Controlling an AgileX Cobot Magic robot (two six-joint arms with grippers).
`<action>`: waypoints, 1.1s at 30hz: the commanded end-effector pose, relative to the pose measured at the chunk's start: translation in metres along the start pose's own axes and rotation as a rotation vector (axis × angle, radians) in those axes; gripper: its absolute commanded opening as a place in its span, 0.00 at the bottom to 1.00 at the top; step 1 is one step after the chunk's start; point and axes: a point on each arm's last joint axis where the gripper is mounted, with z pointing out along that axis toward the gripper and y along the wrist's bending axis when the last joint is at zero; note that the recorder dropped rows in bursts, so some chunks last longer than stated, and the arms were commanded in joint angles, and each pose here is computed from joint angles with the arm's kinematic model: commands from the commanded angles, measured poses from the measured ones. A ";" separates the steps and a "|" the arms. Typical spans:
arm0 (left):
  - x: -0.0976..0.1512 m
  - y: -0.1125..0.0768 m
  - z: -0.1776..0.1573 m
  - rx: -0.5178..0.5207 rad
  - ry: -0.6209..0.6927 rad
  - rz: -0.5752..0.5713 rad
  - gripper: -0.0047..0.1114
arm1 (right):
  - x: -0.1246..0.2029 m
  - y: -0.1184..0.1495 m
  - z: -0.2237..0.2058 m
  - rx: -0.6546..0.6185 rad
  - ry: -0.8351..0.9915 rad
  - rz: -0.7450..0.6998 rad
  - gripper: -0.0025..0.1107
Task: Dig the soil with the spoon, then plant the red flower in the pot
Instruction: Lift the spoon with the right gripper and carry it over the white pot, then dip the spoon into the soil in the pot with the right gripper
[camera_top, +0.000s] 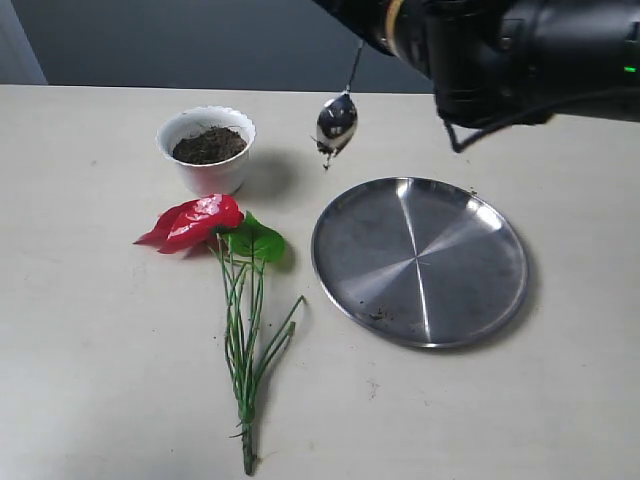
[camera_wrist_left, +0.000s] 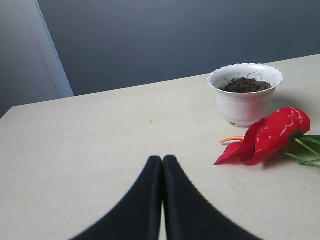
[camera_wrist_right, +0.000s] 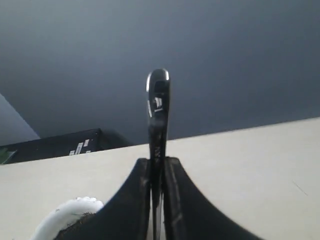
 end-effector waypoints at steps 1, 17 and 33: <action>0.000 0.000 0.000 -0.004 -0.011 -0.004 0.04 | 0.005 0.026 0.044 -0.077 -0.033 -0.082 0.02; 0.000 0.000 0.000 -0.004 -0.011 -0.004 0.04 | 0.026 0.099 0.145 -0.264 -0.120 -0.251 0.02; 0.000 0.000 0.000 -0.004 -0.011 -0.004 0.04 | 0.075 0.097 0.172 -0.279 -0.036 -0.285 0.02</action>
